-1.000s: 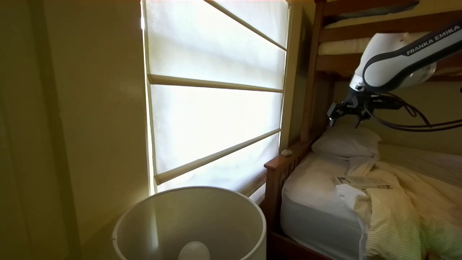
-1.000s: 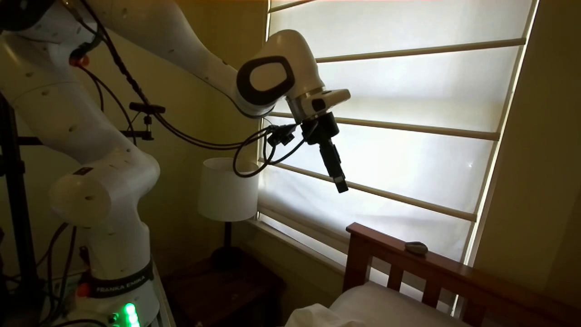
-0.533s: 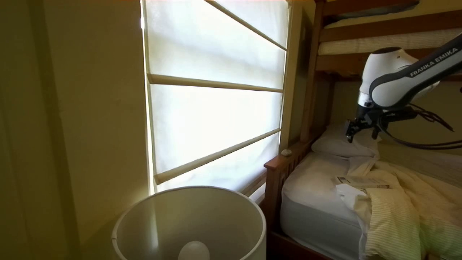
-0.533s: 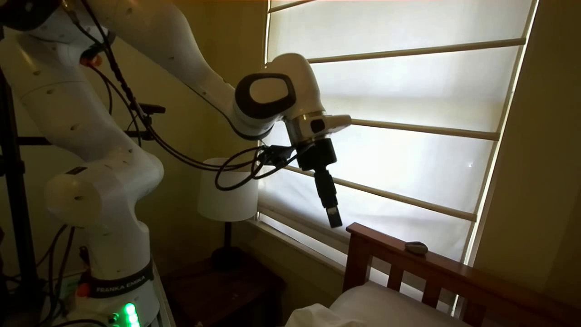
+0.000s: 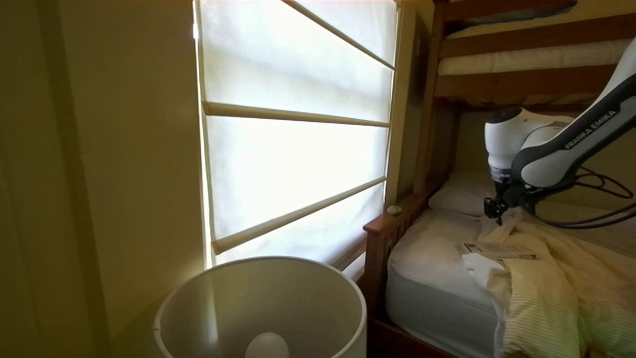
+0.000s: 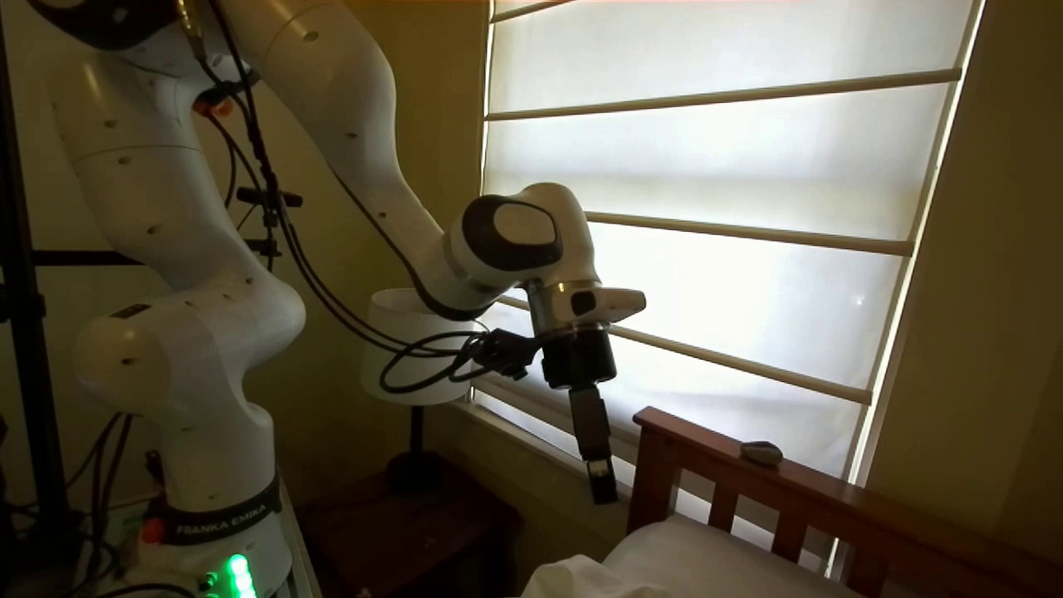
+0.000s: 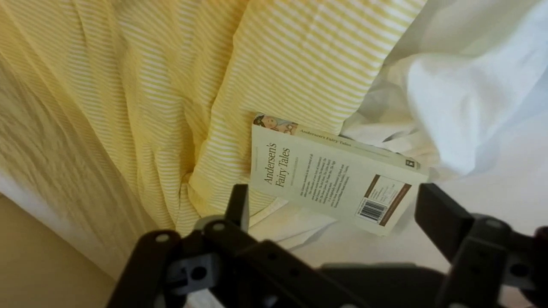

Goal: Pick up the book from the bed and place it on the nightstand

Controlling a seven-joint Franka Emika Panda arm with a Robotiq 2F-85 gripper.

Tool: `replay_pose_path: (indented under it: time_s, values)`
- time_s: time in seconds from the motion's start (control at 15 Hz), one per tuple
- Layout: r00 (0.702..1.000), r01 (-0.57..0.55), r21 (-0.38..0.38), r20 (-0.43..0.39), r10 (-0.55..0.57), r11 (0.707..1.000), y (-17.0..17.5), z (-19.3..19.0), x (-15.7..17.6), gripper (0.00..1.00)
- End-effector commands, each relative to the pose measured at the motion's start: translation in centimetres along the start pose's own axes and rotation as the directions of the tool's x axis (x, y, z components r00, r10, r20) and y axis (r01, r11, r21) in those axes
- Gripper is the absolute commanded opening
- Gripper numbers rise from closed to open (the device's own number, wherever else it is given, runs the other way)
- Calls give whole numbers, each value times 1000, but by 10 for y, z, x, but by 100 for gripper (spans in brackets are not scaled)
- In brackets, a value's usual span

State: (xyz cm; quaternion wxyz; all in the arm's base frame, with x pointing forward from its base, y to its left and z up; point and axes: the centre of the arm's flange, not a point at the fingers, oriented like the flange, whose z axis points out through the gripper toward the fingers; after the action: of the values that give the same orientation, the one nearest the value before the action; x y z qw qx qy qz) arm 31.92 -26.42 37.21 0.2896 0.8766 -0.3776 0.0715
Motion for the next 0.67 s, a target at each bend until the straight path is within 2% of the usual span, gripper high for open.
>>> replay_pose_path:
  time_s: [0.0,0.13,0.27,0.4,0.47,0.6]
  values:
    - [1000,0,6,-2,0,1000,0,-1,1,100]
    - [1000,-2,10,-6,2,1000,2,-3,2,100]
    - [986,163,-17,22,-163,986,-17,-1,16,100]
    - [965,259,-27,41,-258,965,-43,6,26,100]
    - [952,303,-47,57,-300,952,-53,12,33,100]
    - [938,343,-137,103,-331,929,-68,26,47,100]
